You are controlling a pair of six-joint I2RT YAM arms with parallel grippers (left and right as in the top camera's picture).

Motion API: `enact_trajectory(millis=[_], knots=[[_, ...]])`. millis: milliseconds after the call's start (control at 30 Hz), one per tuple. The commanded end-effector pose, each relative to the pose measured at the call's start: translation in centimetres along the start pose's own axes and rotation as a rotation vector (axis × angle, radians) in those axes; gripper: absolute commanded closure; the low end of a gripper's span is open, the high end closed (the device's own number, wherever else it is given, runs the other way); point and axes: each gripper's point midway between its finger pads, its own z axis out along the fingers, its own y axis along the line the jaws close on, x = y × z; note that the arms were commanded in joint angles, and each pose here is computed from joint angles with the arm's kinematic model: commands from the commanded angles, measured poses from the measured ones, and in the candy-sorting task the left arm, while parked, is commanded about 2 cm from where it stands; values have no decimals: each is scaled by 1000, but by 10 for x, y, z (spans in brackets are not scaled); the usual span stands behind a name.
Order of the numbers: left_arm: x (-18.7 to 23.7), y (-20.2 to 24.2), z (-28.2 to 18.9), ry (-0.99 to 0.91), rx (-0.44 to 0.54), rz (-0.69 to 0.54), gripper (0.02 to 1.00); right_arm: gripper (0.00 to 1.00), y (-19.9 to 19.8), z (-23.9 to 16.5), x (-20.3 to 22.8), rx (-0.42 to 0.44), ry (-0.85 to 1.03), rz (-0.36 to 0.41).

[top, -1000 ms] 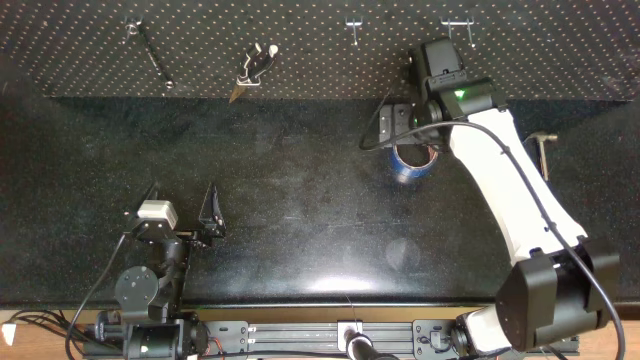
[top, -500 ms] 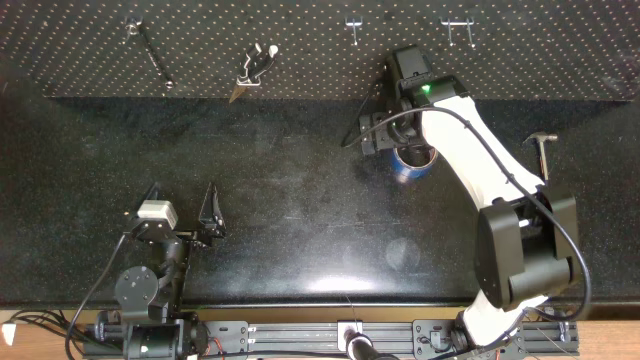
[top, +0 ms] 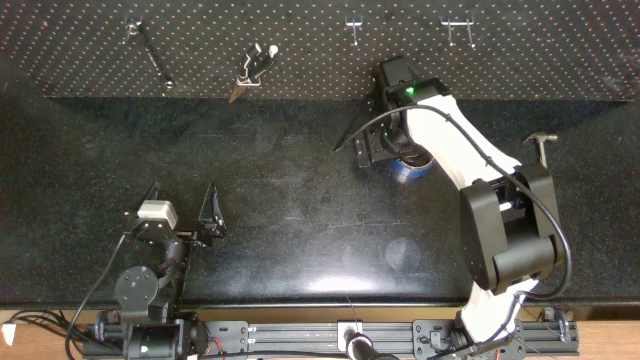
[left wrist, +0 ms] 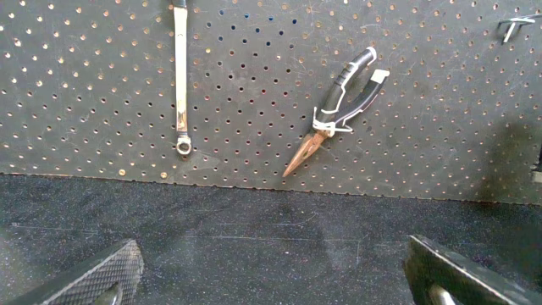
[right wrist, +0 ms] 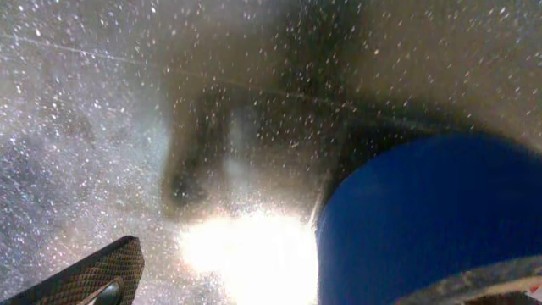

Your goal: Place Tools Onto Pegboard

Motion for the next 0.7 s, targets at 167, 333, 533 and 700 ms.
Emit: enact_trajectory(millis=[167, 333, 533, 700], knots=[[1, -1, 0, 0, 10, 12, 23, 99, 0, 21, 10, 1, 69, -16], [1, -1, 0, 0, 10, 12, 23, 923, 0, 20, 10, 0, 66, -17], [1, -1, 0, 0, 10, 12, 23, 925, -1, -43, -4, 15, -297, 101], [1, -1, 0, 0, 10, 12, 25, 925, 17, -94, 30, -83, -660, 62]])
